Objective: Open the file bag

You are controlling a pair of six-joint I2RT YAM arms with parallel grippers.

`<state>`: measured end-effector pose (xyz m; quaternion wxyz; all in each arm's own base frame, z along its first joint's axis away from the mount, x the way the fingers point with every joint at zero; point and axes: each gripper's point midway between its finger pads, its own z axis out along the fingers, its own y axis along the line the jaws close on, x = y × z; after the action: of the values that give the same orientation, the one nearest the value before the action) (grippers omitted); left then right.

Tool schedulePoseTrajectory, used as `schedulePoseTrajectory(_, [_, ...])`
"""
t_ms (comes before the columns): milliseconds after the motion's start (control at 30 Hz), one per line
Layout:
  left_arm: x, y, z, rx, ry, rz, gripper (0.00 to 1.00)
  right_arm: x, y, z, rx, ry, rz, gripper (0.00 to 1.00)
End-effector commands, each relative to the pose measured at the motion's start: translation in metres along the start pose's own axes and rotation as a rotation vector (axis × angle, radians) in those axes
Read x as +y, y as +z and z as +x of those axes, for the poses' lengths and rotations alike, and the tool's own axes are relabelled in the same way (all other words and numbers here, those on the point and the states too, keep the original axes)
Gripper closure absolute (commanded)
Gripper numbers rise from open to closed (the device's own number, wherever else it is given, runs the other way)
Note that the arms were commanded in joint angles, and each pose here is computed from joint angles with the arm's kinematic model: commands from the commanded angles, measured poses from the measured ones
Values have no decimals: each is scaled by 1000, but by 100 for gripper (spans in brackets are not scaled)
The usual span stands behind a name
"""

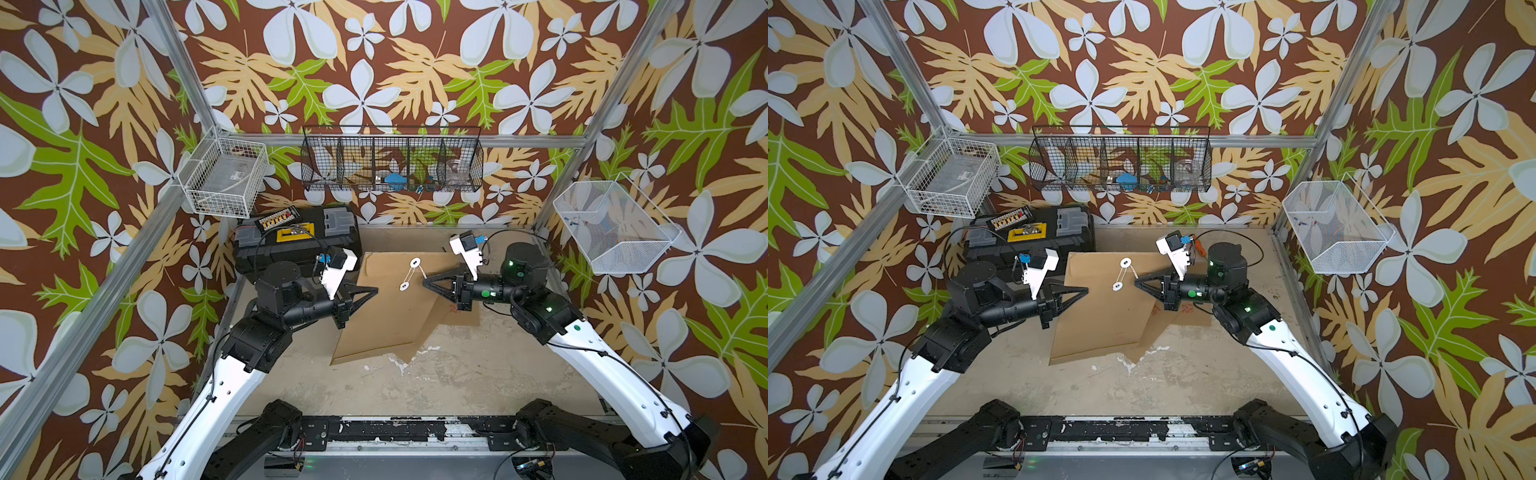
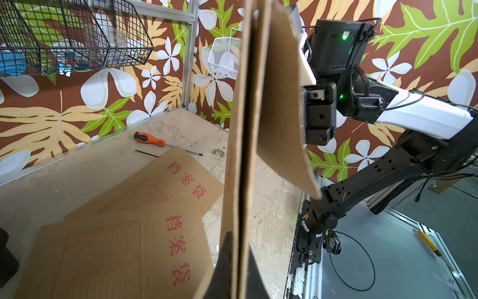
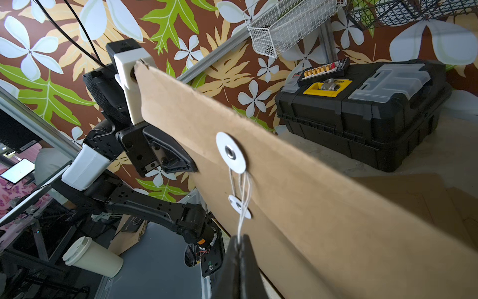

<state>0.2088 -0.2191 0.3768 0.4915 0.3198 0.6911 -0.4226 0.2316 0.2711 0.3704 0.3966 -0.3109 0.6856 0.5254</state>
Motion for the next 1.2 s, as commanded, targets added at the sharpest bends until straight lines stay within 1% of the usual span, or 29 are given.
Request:
schedulePoseTrajectory(0, [-2,-1,-8,-36,23,5,100,2,1,-2,-4,-31,6,100])
schedulePoseTrajectory(267, [-1,-1,-8,-37,10,1,100,10,10,3,19,-41,-9,100])
schedulePoseTrajectory(467, [8,1,-10,-36,-14,-45,100,11,13,-6,-4,-59,10,100])
schedulePoseTrajectory(633, [15,6,-14,-32,8,-167,100,6,12,-14,-33,-70,59,100])
schedulePoseTrajectory(767, [22,11,-15,-32,17,-259,100,4,13,-18,-41,-75,70,100])
schedulePoseTrajectory(867, [32,7,-20,-52,12,-336,100,4,14,-20,-46,-77,72,100])
schedulePoseTrajectory(1033, [39,2,-24,-73,21,-415,100,3,18,-20,-40,-73,61,100])
schedulePoseTrajectory(1167, [44,3,-22,-66,25,-448,100,2,26,-22,-28,-72,43,100])
